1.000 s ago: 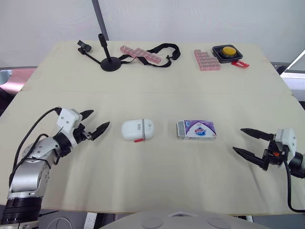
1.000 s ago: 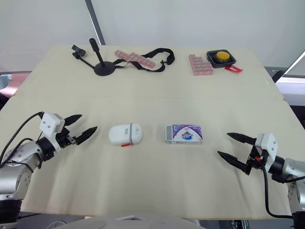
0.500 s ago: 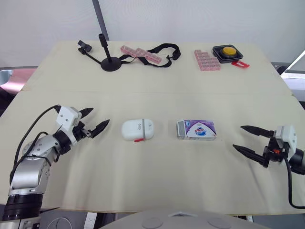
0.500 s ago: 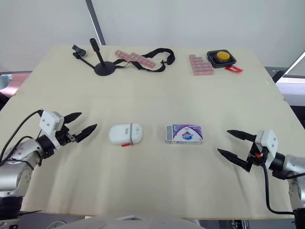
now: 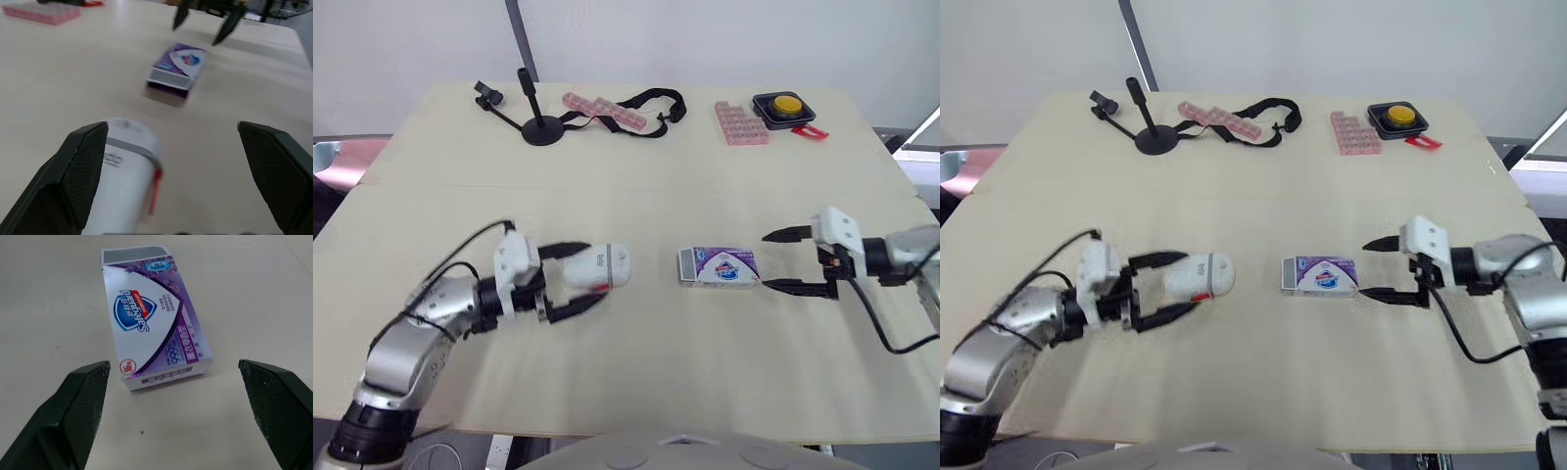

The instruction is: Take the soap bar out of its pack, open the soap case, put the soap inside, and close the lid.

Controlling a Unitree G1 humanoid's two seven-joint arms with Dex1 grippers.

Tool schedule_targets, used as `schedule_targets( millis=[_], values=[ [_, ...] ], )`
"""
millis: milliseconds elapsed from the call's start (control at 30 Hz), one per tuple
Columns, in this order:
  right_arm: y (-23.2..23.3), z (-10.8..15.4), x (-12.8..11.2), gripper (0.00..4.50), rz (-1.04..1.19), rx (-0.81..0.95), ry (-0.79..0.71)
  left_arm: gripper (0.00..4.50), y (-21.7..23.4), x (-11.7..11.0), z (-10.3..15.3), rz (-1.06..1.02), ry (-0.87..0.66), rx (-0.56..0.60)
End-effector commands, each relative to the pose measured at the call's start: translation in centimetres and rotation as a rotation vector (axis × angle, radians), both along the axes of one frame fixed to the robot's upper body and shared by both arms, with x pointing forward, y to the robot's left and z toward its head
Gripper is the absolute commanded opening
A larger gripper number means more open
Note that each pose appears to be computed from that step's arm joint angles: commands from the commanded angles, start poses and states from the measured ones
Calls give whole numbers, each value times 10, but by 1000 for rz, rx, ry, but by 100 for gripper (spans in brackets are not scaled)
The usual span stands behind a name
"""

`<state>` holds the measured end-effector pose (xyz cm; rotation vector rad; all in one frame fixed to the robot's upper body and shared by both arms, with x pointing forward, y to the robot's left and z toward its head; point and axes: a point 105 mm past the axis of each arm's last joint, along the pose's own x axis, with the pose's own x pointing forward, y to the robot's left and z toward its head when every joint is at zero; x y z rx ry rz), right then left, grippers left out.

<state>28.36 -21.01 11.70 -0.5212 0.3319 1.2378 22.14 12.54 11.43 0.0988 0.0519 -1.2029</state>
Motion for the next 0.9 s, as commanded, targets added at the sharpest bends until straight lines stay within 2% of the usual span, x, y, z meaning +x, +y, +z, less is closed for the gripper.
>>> schedule_targets(
  millis=[33,267,367,600,900],
  values=[
    [-1,4,10,448,10,-52,-28,450,0,-10,-4,-8,-59,20],
    [8,2,10,448,83,-59,16,450,11,-31,-19,33,-40,7],
    [10,-2,10,448,101,-68,25,450,7,-38,-17,37,-56,2],
    [13,-4,8,448,133,-82,52,450,-4,-37,-12,53,-62,-25],
    [13,12,5,448,155,-50,26,450,-7,-31,-10,49,-65,-27]
  ],
)
